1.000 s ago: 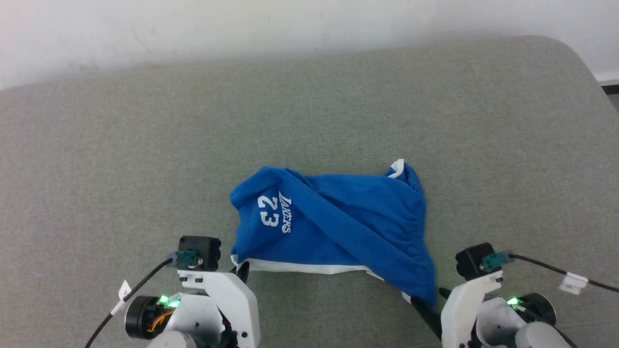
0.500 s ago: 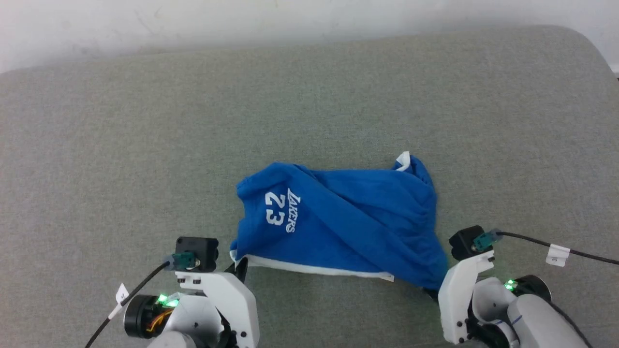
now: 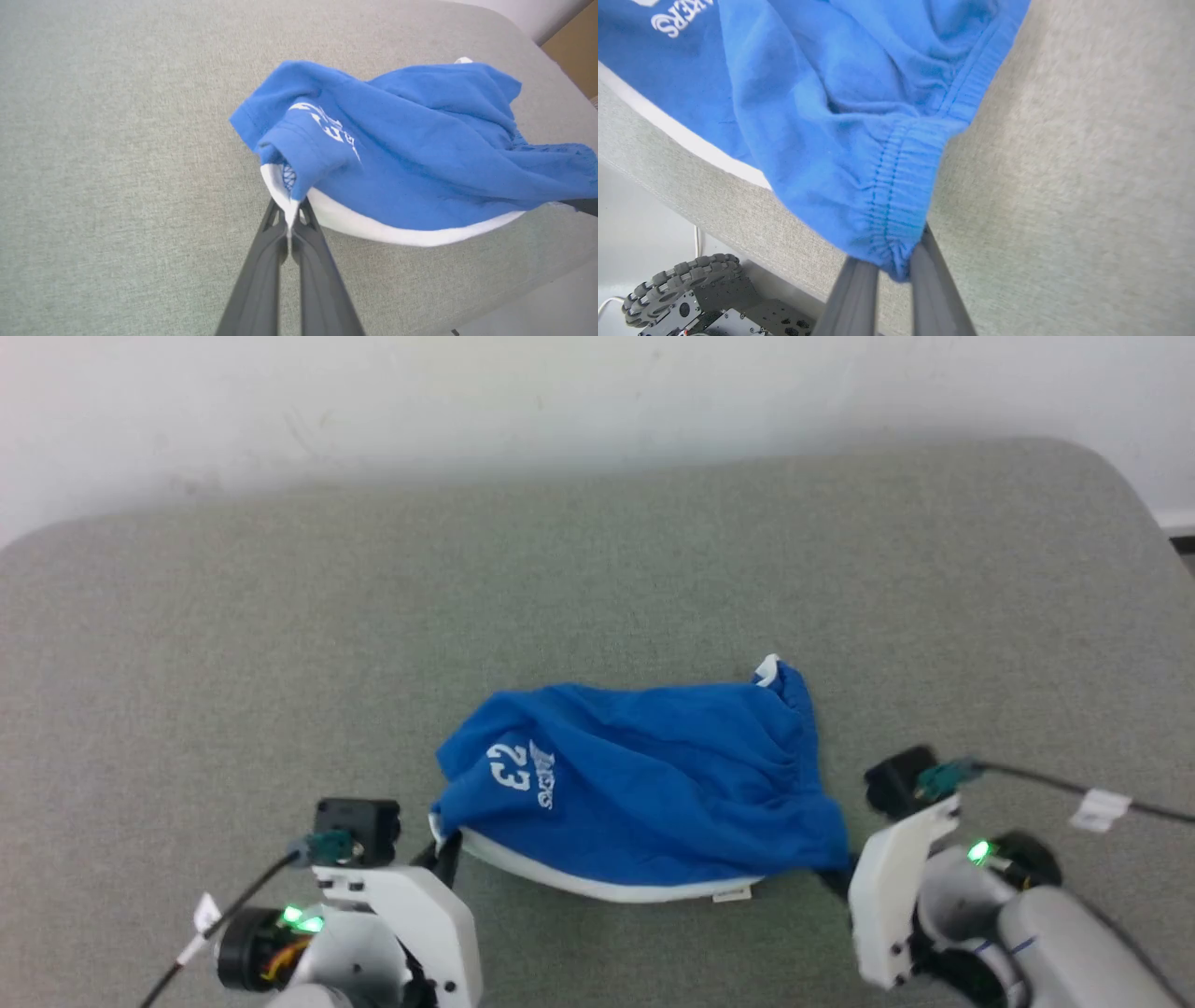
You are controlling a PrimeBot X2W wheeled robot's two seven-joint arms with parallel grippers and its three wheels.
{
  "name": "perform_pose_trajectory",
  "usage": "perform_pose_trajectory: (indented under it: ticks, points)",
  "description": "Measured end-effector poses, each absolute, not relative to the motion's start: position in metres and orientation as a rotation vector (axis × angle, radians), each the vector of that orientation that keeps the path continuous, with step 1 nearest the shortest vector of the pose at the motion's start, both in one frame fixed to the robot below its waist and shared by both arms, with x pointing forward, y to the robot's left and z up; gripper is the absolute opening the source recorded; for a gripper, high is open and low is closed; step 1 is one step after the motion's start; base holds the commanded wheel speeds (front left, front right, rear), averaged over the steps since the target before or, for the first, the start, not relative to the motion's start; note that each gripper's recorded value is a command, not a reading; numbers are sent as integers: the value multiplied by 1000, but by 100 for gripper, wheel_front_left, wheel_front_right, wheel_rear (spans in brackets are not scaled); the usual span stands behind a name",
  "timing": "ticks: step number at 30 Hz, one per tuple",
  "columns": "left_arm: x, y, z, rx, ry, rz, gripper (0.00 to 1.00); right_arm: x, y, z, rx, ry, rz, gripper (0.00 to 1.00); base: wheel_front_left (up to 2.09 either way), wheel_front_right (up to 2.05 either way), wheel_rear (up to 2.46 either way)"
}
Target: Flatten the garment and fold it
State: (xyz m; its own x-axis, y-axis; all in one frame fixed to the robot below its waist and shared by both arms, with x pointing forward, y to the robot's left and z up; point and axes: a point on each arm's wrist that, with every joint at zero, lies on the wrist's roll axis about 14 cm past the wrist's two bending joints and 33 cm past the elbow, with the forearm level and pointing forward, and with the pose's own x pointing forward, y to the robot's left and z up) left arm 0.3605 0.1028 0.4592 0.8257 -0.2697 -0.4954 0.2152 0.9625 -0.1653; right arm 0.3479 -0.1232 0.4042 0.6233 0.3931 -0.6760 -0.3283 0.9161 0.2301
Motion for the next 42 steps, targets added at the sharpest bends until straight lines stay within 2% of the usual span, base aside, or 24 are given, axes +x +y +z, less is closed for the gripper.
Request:
perform_pose_trajectory:
  ticks: [11,17,26,30,33,38,42]
  points:
    - [411,121,596,-3,168,-260,0,415,-147,576,17,336,393,0,0,0,0]
    - [467,126,653,12,60,-233,0,464,-151,639,38,216,367,0,0,0,0]
    - [576,136,714,14,-109,-136,0,559,-144,708,112,17,352,0,0,0,0]
    - [618,142,725,12,-189,-84,0,600,-141,717,141,-56,337,0,0,0,0]
    - [646,146,709,6,-188,-60,0,628,-135,707,162,-77,330,0,0,0,0]
    - [682,155,641,-5,-85,-15,0,662,-121,648,187,6,327,0,0,0,0]
    - [697,159,578,-12,20,12,0,675,-106,584,179,120,336,0,0,0,0]
